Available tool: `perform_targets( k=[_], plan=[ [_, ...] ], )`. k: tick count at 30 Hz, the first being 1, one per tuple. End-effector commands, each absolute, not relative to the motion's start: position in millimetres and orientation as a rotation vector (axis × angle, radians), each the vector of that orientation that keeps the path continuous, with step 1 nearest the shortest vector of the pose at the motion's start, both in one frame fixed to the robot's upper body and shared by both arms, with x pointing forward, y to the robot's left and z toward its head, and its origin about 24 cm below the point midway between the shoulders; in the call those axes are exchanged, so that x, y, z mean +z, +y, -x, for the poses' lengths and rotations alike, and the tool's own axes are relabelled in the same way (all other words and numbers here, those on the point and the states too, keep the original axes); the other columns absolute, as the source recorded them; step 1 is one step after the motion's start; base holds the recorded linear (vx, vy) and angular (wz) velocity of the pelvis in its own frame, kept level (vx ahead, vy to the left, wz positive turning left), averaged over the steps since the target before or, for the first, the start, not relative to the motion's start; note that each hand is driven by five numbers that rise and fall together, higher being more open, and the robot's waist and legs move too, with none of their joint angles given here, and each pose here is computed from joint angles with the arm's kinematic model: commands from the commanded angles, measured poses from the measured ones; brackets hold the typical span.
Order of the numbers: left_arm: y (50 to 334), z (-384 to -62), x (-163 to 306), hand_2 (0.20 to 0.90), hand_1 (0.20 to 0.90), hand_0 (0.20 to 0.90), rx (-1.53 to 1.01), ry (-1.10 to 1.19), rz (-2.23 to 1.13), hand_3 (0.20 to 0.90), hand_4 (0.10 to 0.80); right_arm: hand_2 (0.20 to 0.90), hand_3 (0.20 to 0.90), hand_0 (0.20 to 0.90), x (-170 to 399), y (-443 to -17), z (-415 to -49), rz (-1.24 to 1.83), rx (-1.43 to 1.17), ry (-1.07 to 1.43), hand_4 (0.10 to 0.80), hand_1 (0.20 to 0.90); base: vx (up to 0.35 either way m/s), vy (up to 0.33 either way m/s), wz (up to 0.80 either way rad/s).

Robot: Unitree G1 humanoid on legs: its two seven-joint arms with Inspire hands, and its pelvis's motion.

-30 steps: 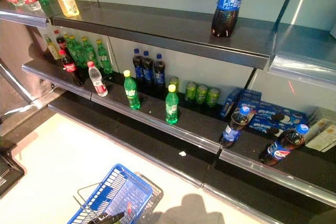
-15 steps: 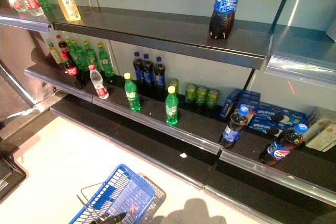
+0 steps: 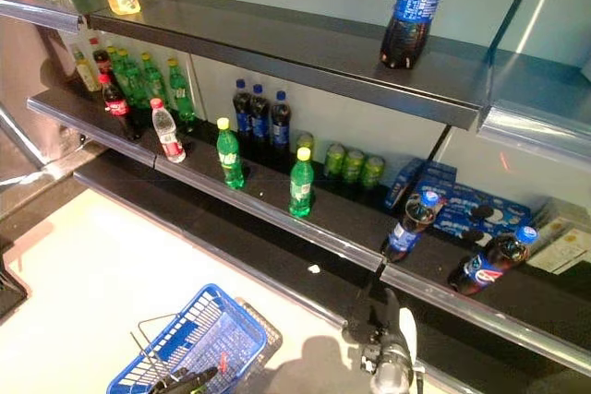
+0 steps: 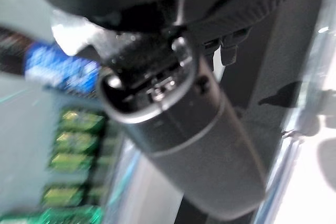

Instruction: Pick up the drink and place into the basket.

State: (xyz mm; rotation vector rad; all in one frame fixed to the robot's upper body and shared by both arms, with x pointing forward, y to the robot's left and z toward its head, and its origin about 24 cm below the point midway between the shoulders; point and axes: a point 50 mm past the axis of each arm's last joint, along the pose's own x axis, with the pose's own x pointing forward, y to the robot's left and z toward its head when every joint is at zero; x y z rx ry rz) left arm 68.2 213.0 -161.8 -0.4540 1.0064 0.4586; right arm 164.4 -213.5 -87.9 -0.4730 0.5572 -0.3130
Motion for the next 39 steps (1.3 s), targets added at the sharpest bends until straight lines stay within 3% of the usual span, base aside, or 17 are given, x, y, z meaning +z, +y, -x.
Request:
perform_targets(
  k=[1,13,26,32,39],
  plan=[
    [216.2,-103.8,-148.1,0.300,0.300,0.300,0.370,0.862,0.402,0.200,0.100,0.900,0.900,0.900,-29.7,-218.0,-201.2,0.518,-0.321,0.237,0.800,0.900,0.000,0.000,0.00],
    [213.2,-89.1,-150.3,0.300,0.300,0.300,0.409,0.864,0.427,0.200,0.100,0.900,0.900,0.900,75.6,-224.4,-220.5,0.316,-0.491,-0.296,0.800,0.900,0.011,0.006,-0.05],
    [215.3,-74.5,-152.3,0.300,0.300,0.300,0.407,0.891,0.426,0.200,0.100,0.900,0.900,0.900,112.3,-239.9,-225.9,0.247,-0.593,-0.471,0.800,0.900,0.029,0.018,-0.01],
    [212.5,-83.5,-150.5,0.300,0.300,0.300,0.389,0.867,0.434,0.200,0.100,0.900,0.900,0.900,122.0,-239.7,-233.6,0.228,-0.634,-0.528,0.800,0.900,-0.067,0.040,0.00],
    [202.9,-116.3,-140.2,0.300,0.300,0.300,0.306,0.764,0.446,0.200,0.100,0.900,0.900,0.900,139.5,-239.4,-258.7,0.230,-0.782,-0.633,0.800,0.900,-0.156,0.036,0.00]
  ],
)
